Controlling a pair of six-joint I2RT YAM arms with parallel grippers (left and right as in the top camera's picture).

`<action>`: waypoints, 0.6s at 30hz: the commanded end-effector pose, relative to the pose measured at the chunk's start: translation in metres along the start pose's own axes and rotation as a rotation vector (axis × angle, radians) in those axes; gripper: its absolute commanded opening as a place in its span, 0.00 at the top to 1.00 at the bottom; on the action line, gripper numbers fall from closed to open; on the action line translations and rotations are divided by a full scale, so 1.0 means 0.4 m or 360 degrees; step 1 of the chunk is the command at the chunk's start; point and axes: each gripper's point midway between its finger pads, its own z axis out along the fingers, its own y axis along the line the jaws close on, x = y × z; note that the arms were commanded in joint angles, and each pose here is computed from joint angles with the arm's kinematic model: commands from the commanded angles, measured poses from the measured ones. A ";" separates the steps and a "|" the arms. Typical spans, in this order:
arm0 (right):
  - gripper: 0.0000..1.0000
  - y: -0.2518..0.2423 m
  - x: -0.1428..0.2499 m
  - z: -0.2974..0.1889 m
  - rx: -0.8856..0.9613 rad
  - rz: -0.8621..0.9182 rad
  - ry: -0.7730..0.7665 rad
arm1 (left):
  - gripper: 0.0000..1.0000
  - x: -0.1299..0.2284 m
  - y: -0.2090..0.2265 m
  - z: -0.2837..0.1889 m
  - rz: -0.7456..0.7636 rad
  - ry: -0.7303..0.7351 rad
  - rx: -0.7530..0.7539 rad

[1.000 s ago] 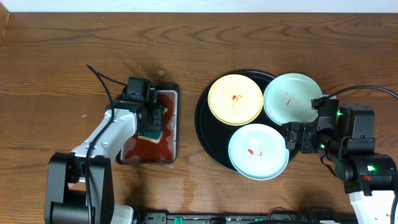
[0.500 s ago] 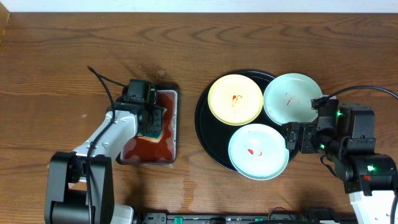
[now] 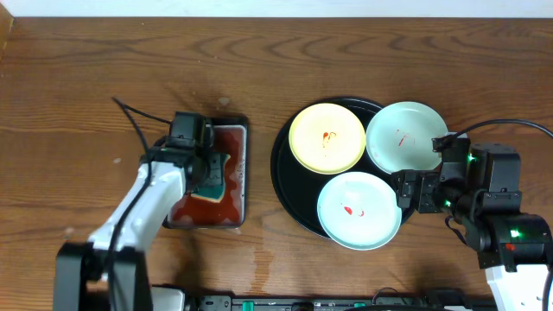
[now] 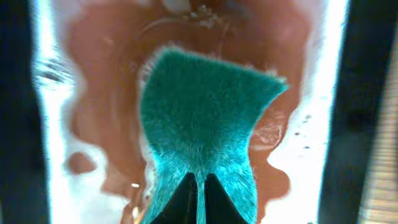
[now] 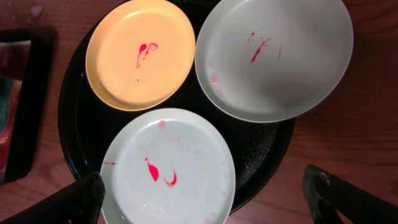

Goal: Clean dirty plates on tray and stack at the side
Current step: 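Grasp the green sponge with the left gripper and dip it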

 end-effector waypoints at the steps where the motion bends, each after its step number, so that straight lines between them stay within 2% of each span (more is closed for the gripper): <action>1: 0.01 0.006 -0.017 -0.013 -0.0013 0.0005 -0.0032 | 0.93 -0.016 0.014 -0.036 -0.0078 -0.0080 -0.0045; 4: 0.01 0.006 -0.017 -0.013 -0.0013 0.0005 -0.0032 | 0.92 -0.003 0.016 -0.032 -0.0119 -0.0055 -0.0049; 5: 0.01 0.006 -0.017 -0.013 -0.0013 0.0005 -0.0032 | 0.87 0.004 0.017 -0.026 -0.0119 -0.0038 -0.0052; 8: 0.01 0.006 -0.017 -0.013 -0.0013 0.0005 -0.0032 | 0.60 0.031 0.023 -0.001 -0.0120 0.0023 -0.0065; 9: 0.01 0.006 -0.017 -0.013 -0.0013 0.0005 -0.0032 | 0.58 0.040 0.024 0.008 -0.0119 0.0049 -0.0071; 18: 0.01 0.006 -0.017 -0.013 -0.0013 0.0005 -0.0032 | 0.55 0.062 0.010 0.094 -0.0122 0.0177 -0.0024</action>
